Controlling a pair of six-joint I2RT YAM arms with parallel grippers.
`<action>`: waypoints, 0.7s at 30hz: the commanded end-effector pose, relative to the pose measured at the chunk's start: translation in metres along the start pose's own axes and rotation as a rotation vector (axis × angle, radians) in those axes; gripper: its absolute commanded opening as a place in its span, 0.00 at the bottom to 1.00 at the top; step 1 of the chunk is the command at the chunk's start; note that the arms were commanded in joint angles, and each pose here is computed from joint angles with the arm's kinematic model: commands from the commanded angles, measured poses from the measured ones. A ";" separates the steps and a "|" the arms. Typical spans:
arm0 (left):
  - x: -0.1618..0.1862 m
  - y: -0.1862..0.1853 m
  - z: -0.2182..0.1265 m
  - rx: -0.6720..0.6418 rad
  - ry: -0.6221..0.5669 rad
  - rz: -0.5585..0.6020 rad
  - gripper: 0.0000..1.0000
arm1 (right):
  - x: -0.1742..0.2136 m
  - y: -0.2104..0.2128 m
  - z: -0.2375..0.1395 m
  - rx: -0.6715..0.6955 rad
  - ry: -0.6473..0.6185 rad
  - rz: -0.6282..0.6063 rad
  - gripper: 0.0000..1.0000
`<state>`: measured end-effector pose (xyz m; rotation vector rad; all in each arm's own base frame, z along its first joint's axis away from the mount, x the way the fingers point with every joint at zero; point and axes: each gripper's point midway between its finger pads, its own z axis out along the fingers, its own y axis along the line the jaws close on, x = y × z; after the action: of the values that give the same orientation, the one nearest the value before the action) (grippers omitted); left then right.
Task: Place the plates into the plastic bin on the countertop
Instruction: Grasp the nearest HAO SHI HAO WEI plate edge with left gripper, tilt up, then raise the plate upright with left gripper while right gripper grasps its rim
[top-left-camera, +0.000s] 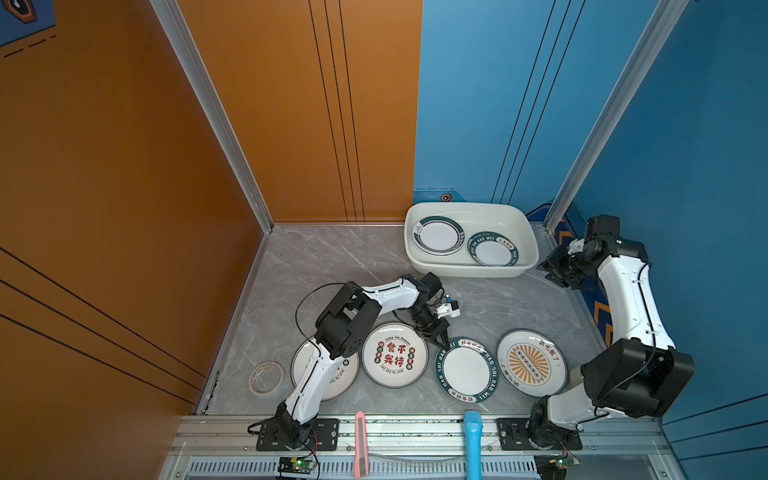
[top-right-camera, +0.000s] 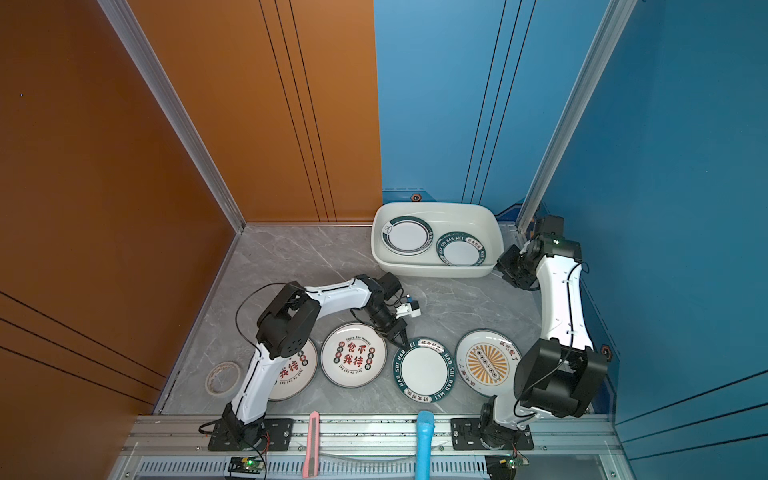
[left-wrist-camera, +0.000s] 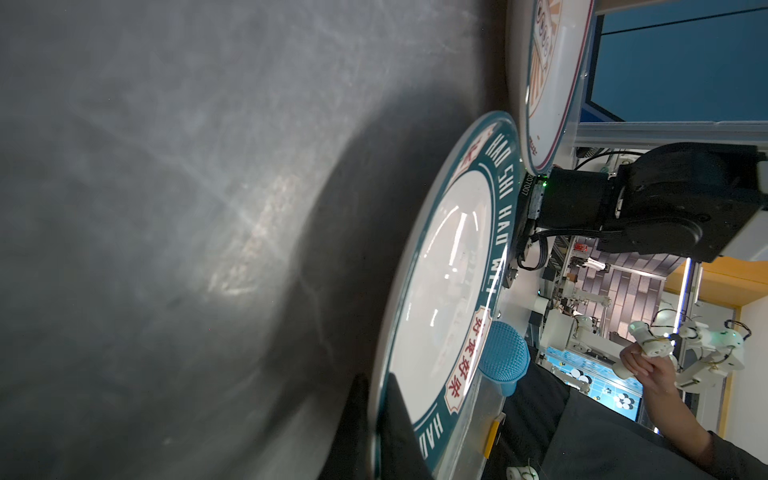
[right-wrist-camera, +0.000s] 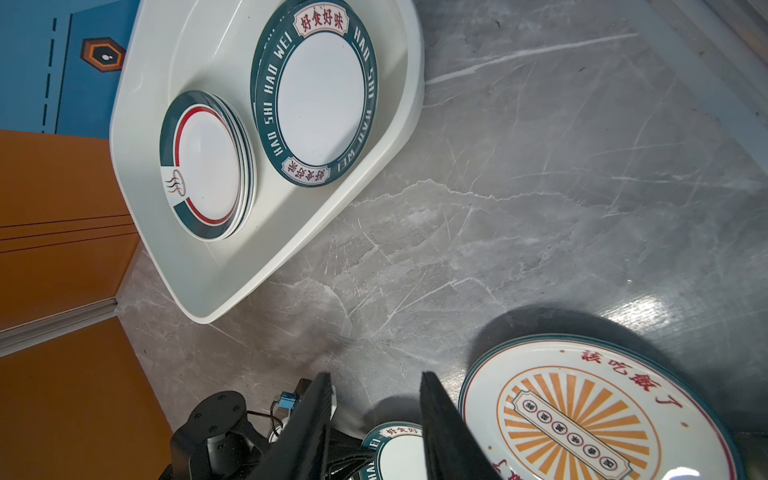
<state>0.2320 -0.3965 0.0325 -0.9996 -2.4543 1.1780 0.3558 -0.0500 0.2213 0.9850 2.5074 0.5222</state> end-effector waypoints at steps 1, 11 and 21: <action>-0.004 0.029 -0.019 -0.090 -0.030 -0.054 0.00 | 0.004 0.000 -0.005 -0.020 -0.014 0.004 0.38; -0.024 0.026 -0.093 -0.038 -0.200 -0.098 0.00 | 0.008 0.014 0.006 -0.085 -0.004 -0.029 0.40; -0.017 -0.009 -0.154 0.015 -0.330 -0.098 0.00 | 0.023 0.078 0.030 -0.387 0.091 -0.148 0.69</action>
<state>0.3252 -0.3203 0.1156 -0.7451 -2.7523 1.3364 0.3844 0.0016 0.2228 0.7620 2.4366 0.8283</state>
